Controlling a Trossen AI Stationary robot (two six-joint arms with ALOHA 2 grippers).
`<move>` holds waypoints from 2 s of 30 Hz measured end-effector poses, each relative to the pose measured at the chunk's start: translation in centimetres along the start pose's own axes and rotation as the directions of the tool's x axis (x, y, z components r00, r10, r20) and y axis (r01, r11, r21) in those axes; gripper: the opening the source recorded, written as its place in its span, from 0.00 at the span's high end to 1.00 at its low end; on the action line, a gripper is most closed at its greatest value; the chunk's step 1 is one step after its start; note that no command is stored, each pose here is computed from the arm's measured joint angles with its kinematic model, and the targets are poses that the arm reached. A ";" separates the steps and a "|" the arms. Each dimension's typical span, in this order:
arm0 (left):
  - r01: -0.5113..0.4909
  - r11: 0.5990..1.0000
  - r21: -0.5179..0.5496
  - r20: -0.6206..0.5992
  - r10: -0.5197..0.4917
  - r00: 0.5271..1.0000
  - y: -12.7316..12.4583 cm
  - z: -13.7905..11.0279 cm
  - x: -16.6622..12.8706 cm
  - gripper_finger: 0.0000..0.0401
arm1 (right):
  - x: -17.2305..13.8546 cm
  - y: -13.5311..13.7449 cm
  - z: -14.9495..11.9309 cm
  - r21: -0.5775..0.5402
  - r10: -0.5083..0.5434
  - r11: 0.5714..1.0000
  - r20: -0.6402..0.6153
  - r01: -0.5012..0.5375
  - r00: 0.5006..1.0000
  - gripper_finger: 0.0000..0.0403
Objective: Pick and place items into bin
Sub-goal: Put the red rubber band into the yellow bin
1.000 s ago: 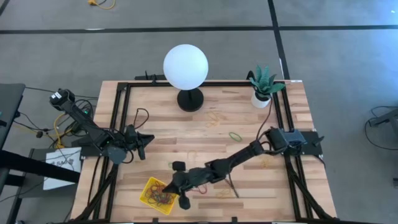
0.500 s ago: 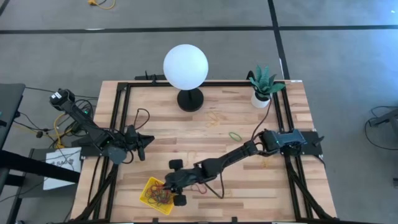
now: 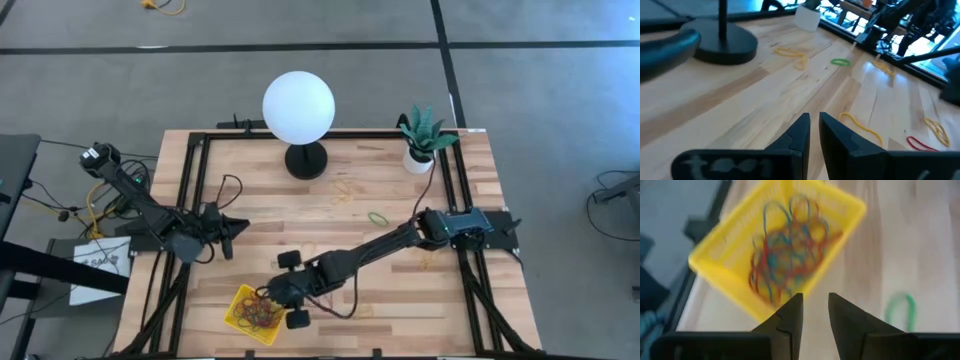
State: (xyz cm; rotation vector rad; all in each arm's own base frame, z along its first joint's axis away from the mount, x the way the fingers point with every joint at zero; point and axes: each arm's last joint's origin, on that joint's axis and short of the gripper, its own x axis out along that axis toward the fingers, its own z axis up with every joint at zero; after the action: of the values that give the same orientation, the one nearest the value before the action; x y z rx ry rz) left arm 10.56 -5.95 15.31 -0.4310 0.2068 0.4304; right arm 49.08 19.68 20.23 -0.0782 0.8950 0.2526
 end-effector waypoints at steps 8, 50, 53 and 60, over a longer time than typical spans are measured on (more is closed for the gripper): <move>-0.013 0.995 0.103 0.076 0.005 0.997 -0.5 0.6 0.0 0.93 | -7.5 -0.7 0.6 -0.082 -0.214 0.976 -0.213 0.201 0.953 0.79; -0.067 0.996 0.061 0.080 0.062 0.995 -0.2 2.2 1.2 0.93 | -2.8 3.5 -15.4 0.002 0.139 0.990 0.215 -0.142 0.967 0.81; -0.063 0.996 0.060 0.073 0.059 0.996 -0.2 2.1 1.2 0.93 | -2.8 3.5 -15.5 -0.001 0.137 0.990 0.206 -0.140 0.969 0.79; -0.003 1.000 0.027 0.021 0.003 1.000 -0.4 2.0 1.2 0.93 | -1.9 3.3 -16.0 0.003 0.125 0.992 0.185 -0.128 0.975 0.71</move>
State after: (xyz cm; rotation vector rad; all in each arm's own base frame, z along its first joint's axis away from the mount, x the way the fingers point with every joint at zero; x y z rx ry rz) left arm 12.03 -4.94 16.85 -0.3999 0.1931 0.4344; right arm 34.95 19.73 11.85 0.0159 0.7181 0.3659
